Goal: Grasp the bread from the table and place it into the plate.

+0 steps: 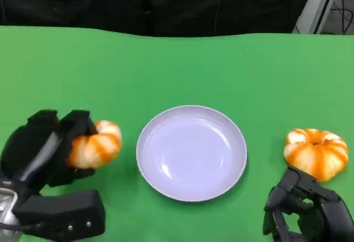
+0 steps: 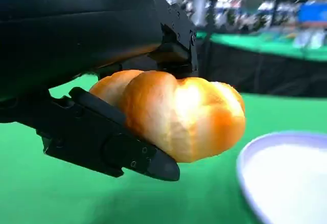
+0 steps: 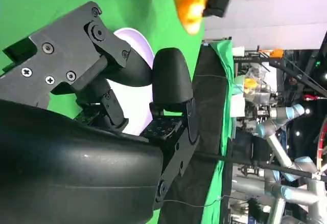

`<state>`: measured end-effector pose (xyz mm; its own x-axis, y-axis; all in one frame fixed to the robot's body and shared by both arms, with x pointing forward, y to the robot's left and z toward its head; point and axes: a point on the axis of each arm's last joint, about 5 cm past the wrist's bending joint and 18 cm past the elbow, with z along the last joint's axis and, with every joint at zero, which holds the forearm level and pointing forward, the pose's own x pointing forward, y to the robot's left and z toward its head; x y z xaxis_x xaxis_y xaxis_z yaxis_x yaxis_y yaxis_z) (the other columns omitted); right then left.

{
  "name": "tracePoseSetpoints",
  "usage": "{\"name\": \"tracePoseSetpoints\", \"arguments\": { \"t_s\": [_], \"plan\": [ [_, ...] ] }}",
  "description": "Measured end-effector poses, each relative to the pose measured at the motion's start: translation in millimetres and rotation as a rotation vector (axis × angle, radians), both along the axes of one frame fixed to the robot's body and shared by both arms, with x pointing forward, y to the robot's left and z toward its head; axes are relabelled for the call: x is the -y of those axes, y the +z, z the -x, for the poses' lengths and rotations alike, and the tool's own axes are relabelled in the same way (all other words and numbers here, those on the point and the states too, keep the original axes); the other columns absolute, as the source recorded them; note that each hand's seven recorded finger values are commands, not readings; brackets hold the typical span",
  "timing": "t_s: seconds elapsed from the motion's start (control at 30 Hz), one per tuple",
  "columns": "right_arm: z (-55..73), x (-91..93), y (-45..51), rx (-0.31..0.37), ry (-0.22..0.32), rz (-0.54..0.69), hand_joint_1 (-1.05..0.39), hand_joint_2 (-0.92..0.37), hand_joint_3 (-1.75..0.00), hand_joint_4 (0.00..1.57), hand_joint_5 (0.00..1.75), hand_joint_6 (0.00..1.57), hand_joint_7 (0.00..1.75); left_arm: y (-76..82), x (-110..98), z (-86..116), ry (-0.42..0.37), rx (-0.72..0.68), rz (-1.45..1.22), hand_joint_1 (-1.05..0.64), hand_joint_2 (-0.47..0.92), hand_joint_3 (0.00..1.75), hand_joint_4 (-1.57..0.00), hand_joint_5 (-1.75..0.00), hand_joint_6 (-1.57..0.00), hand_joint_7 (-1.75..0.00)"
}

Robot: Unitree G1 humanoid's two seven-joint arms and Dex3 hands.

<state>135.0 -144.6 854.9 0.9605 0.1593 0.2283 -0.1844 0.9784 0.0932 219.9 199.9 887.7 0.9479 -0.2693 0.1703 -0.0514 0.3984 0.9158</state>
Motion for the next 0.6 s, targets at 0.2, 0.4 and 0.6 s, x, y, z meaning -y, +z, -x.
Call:
{"name": "tracePoseSetpoints", "arguments": {
  "t_s": [0.2,0.4,0.6],
  "plan": [
    [0.1,0.1,-0.1,-0.001,-0.001,0.0,-0.16,-0.49,-1.3,0.82,1.75,0.73,1.6,9.6,23.1,-6.7,-0.034,0.013,0.041,-0.06,0.9,0.31,-0.64,-1.75,-0.55,-1.75],
    [0.7,0.1,-0.4,-0.001,-0.001,0.0,-0.17,-0.49,-1.29,0.82,1.75,0.73,1.59,17.0,54.3,-21.4,-0.105,0.046,0.072,-0.1,0.9,0.31,-0.65,-1.75,-0.57,-1.75],
    [1.7,-0.2,-0.6,-0.001,-0.001,0.001,-0.16,-0.5,-1.28,0.82,1.75,0.73,1.58,15.1,84.5,-31.1,-0.165,0.012,0.063,-0.1,0.9,0.31,-0.62,-1.75,-0.52,-1.75]
  ]
}}
